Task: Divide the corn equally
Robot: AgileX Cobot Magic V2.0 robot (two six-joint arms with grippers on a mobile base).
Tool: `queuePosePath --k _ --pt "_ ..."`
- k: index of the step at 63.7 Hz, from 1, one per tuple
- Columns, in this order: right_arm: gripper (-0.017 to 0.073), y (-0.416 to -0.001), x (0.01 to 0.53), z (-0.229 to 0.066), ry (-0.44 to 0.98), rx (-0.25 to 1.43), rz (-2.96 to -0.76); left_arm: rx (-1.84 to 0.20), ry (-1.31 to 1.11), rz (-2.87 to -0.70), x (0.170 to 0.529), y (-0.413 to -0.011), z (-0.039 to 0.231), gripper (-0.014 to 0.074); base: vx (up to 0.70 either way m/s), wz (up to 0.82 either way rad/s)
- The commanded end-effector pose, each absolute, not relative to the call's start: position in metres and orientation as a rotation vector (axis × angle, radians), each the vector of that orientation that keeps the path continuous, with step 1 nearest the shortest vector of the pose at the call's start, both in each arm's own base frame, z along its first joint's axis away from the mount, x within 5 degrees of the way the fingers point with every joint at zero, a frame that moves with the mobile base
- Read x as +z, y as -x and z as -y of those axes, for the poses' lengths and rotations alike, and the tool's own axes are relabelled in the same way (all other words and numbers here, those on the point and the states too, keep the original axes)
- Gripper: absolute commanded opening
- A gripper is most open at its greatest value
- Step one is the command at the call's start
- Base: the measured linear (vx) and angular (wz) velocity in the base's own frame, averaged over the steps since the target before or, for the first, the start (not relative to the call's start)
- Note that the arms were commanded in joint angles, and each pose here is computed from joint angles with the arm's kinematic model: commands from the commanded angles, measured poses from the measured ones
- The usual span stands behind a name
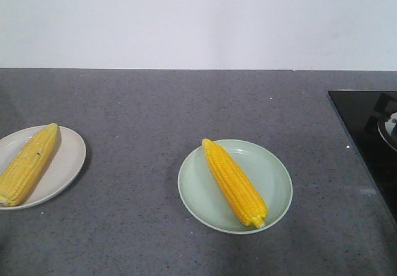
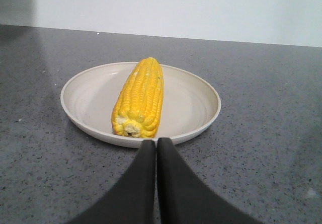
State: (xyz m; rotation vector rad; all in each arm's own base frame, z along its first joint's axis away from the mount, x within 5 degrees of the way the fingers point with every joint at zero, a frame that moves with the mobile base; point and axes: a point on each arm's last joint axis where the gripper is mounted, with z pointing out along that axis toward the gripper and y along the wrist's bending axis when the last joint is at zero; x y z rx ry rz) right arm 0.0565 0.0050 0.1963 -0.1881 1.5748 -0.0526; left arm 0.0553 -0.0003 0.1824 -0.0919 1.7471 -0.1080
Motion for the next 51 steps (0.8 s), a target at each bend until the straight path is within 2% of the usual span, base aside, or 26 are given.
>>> queuePosePath --k 1,35,51 --pt "-0.0006 -0.0564 0.2032 -0.0041 0.178 -0.076 -1.478 -0.117 0.081 -1.672 0.1849 -0.0556 0.001 -0.0006 0.0 0.0" --pt "-0.0006 -0.0564 0.2046 -0.0037 0.126 -0.029 -1.468 -0.117 0.081 -1.672 0.1849 -0.0556 0.001 -0.0006 0.0 0.0" --pt "-0.0006 -0.0565 0.2042 0.0014 -0.006 -0.032 -1.478 -0.117 0.081 -1.672 0.1849 -0.0556 0.001 -0.0006 0.0 0.0"
